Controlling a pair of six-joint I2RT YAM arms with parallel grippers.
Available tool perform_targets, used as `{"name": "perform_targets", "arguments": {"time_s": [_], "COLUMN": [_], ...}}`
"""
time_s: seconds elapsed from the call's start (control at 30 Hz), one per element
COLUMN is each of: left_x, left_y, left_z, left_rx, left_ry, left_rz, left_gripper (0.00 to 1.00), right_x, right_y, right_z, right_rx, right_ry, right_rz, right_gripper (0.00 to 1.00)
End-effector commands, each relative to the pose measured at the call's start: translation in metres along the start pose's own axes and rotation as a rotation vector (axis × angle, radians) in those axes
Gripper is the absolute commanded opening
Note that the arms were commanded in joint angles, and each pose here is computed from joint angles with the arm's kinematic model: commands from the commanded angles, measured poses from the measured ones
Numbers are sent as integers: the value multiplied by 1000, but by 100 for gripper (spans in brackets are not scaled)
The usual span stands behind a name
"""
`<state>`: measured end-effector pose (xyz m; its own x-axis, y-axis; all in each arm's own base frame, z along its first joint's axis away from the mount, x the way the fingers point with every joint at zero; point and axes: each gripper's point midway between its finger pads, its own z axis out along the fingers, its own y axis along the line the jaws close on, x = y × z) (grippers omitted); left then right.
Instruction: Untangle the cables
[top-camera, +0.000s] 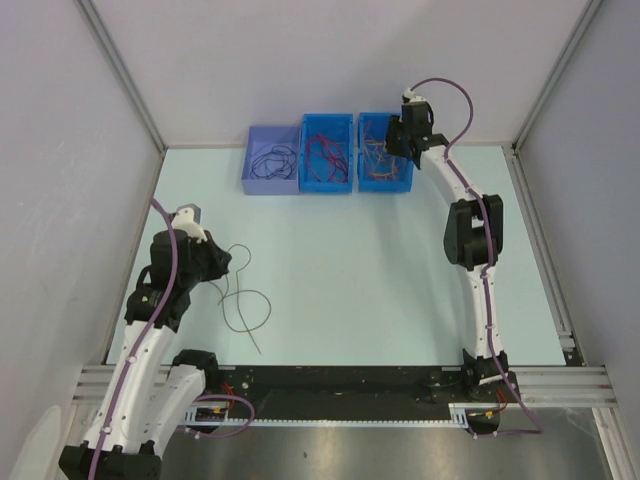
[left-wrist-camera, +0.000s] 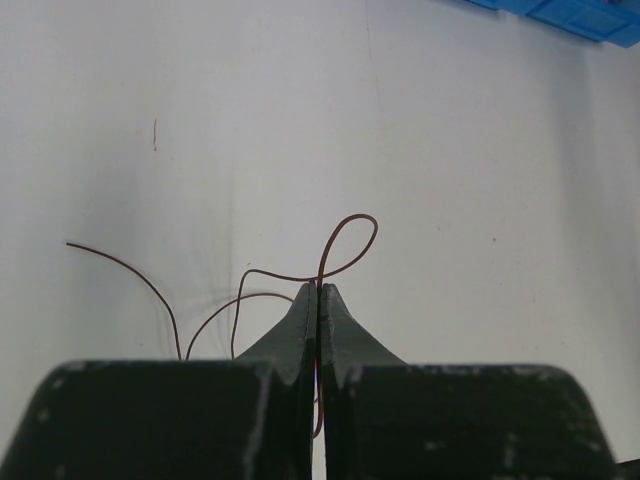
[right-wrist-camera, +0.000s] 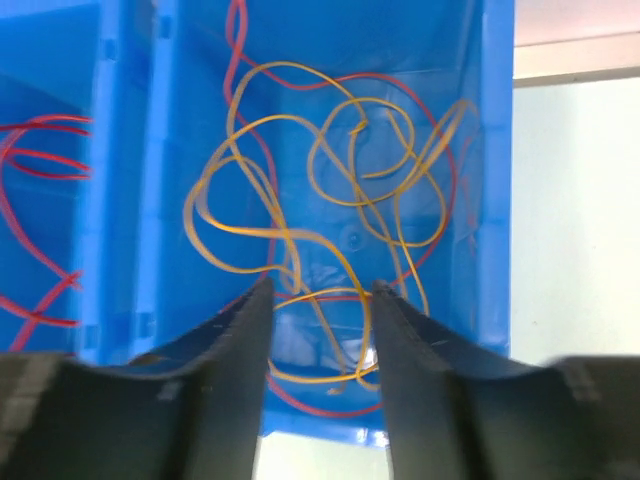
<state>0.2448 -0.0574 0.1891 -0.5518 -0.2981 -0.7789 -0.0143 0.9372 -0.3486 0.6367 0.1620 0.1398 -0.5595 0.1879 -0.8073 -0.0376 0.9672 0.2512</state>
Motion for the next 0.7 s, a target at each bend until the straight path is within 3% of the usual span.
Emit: {"name": "perform_targets", "arguments": {"time_s": [0.0,0.17,0.3,0.33,0.37,0.53,0.57,0.6,0.67], "left_x": [-7,-8,-9,-9,-9,-10,-10,-11,-12], "left_y": [-2,-2,-3,-2,-2,-3,-3,-4,-4], "left_z": [-1,-2,-3,-3,-3,-4,-4,-4,-4], "left_rx": [18,18,18,17,17,18,19,21,20], "left_ry": [-32,-40,-45,-43,-47,-50,-48,-48,-46], "left_rz": [6,7,8,6,6,6,6,7,6], "left_gripper": [0,0,0,0,0,1,0,0,0], "right_x": [-84,-129,-130,-89,-104,-15,34,35,90], "right_y": [40,68,89,81,89,89,71,74,76], "right_z": [-63,-130,-184,-171,-204,-237,-228,-250,-256], "right_rx": [-90,-142,-184,-166,-208,-206,-134,-153,-145], "right_ry": [-182,-277,-315,-232,-304,-232,-166,-202,-156], "right_rz": [11,14,34,44,56,152,151,167,139], "right_gripper": [53,67,68,69,69,68,68,68,68]}}
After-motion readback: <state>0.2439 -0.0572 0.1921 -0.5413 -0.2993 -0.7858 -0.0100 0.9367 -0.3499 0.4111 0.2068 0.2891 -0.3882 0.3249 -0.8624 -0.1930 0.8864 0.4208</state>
